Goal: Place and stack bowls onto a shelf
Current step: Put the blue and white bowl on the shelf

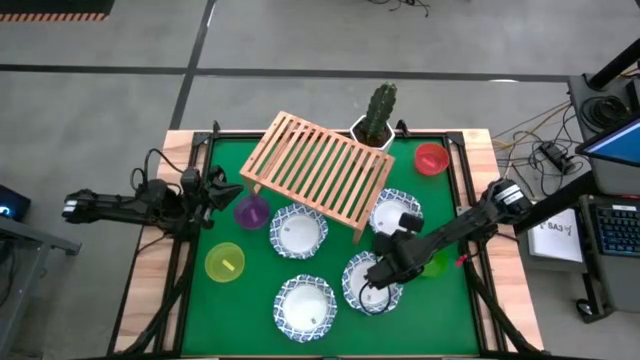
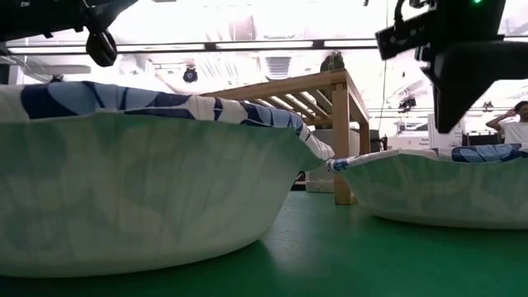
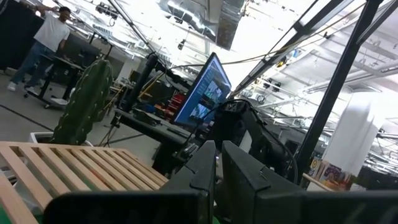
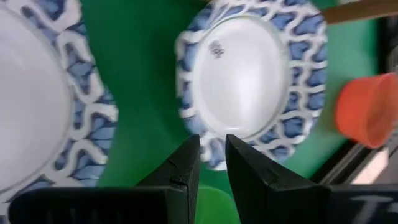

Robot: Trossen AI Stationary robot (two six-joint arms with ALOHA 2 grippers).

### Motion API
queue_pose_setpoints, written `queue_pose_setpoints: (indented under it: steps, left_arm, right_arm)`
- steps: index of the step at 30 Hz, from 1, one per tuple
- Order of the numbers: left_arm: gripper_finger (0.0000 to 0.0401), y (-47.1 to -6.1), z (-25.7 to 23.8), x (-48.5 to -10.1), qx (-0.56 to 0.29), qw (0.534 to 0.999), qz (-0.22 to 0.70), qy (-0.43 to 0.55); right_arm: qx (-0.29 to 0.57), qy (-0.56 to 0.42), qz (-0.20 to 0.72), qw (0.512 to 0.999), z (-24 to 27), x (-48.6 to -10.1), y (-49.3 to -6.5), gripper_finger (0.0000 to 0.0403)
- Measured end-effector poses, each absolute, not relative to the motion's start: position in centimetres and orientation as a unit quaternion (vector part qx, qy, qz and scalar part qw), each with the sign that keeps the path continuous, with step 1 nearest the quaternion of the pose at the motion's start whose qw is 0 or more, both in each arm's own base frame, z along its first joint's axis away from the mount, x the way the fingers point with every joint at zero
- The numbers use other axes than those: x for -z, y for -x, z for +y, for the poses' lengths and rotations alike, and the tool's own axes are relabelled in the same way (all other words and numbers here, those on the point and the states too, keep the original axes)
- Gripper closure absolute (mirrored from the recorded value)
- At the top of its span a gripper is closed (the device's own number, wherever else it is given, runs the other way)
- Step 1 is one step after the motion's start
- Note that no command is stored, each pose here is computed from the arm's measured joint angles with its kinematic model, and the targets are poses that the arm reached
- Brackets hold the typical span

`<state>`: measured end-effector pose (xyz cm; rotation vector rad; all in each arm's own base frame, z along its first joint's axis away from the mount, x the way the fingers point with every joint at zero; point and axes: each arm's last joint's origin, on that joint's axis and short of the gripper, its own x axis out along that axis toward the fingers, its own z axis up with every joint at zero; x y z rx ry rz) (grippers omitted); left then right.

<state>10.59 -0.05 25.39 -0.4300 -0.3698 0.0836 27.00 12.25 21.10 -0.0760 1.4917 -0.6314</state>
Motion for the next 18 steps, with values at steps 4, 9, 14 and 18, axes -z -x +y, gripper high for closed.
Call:
queue_pose_setpoints:
  steps: [4, 9, 14, 18]
  left_arm:
    - [0.039, -10.61, -0.05, -25.38, -0.042, 0.96, -0.182, 0.211]
    - [0.039, -10.62, -0.05, -25.38, -0.042, 0.96, -0.182, 0.207]
    - [0.039, -10.62, -0.05, -25.38, -0.042, 0.96, -0.182, 0.207]
    - [0.039, -10.61, -0.05, -25.39, -0.042, 0.96, -0.182, 0.207]
  right_arm:
    - [0.272, 0.071, 0.68, 0.677, 12.35, -20.15, -27.29, 0.0335]
    - [0.259, 0.079, 0.686, 0.676, 12.37, -20.17, -27.28, 0.0335]
    - [0.215, 0.116, 0.698, 0.673, 12.21, -20.5, -27.23, 0.0335]
    - [0.213, 0.12, 0.695, 0.676, 12.21, -20.52, -27.3, 0.0335]
